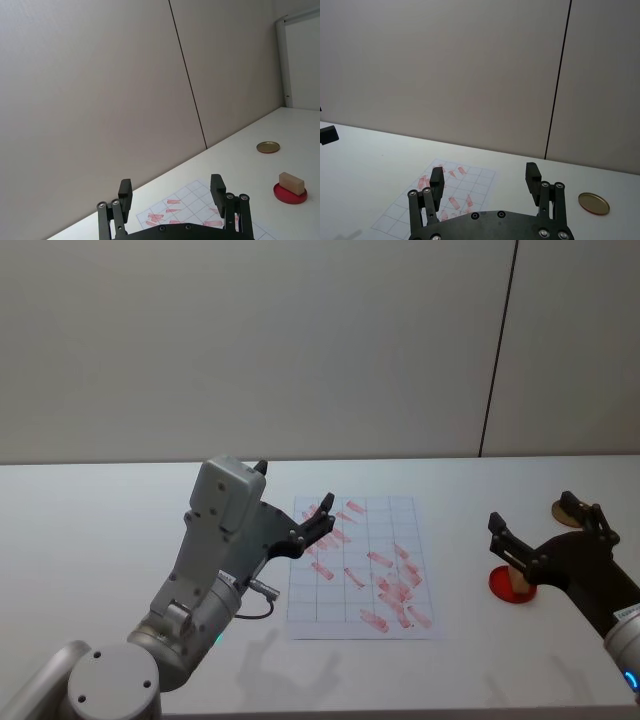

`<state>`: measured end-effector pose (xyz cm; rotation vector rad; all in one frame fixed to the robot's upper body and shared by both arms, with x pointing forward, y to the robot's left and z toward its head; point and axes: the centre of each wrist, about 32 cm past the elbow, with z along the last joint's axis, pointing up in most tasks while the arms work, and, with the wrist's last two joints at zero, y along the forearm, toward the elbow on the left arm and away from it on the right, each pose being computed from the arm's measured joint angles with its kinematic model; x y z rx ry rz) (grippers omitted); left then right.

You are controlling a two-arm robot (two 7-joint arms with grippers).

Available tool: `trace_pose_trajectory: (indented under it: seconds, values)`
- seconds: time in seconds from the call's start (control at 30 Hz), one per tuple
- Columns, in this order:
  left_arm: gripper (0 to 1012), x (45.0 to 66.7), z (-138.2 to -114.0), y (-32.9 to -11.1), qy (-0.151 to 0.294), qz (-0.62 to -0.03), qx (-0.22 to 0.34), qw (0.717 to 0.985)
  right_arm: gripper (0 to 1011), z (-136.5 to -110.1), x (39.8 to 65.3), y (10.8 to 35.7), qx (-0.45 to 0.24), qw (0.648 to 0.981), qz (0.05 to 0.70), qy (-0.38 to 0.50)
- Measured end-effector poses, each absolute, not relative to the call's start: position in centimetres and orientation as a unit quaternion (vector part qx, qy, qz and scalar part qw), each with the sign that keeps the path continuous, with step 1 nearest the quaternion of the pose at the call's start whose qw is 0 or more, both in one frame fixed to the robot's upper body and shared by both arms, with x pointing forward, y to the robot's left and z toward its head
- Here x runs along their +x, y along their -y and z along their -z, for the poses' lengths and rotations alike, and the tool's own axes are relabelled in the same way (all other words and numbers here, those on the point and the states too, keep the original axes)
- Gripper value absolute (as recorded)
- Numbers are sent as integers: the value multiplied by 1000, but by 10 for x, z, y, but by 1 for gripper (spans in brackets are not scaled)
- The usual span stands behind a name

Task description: Use the one hand to pick up the stamp and affix it onto the A4 paper.

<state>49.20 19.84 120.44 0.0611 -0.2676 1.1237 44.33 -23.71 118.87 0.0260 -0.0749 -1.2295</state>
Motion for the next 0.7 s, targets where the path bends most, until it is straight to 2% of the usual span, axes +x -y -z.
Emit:
trace_pose_trajectory:
  seconds: [0.33,0.7]
  values:
    - [993,492,-1204,-198,126,-531,29,837,1001,-1188,447,238,7,814,580,31]
    - [993,492,-1204,-198,126,-531,29,837,1001,-1183,466,242,-31,795,605,8]
